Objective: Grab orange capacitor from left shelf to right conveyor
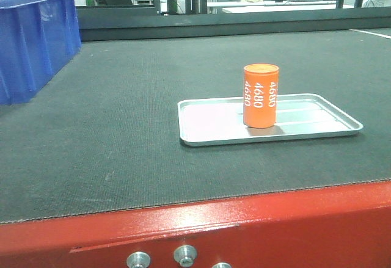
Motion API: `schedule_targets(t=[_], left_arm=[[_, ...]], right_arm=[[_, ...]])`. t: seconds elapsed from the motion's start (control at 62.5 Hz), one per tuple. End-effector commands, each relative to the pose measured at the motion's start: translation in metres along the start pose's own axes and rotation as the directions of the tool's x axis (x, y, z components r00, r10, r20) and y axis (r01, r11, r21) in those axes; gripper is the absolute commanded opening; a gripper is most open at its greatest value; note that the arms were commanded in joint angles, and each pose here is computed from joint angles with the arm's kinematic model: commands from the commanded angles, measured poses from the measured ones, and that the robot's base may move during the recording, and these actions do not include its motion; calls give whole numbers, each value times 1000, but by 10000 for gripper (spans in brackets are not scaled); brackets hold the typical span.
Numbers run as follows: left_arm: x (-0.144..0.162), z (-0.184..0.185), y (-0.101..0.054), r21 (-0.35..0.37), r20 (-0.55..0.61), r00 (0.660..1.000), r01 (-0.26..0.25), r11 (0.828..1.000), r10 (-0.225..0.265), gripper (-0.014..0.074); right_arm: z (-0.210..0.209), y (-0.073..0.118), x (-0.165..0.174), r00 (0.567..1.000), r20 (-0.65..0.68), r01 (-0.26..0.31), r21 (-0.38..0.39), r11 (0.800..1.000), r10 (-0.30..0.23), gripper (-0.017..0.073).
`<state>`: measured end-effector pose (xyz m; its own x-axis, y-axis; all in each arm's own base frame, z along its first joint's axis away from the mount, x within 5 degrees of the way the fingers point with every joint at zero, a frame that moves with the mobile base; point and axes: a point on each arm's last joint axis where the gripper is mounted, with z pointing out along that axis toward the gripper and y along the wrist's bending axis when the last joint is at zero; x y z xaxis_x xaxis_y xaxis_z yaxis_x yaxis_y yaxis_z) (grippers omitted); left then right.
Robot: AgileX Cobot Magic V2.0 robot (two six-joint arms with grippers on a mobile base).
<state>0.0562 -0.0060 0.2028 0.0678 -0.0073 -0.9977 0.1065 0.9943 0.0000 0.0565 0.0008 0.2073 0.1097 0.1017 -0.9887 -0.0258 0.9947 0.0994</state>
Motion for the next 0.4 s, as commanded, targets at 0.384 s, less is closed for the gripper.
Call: schedule_targets(t=[0.384], left_arm=[[-10,0,0,-2,88,996,5,1000,-5,-105]], right_arm=[[-2,1,-9,994,112,12,-11,1000,-10,56]])
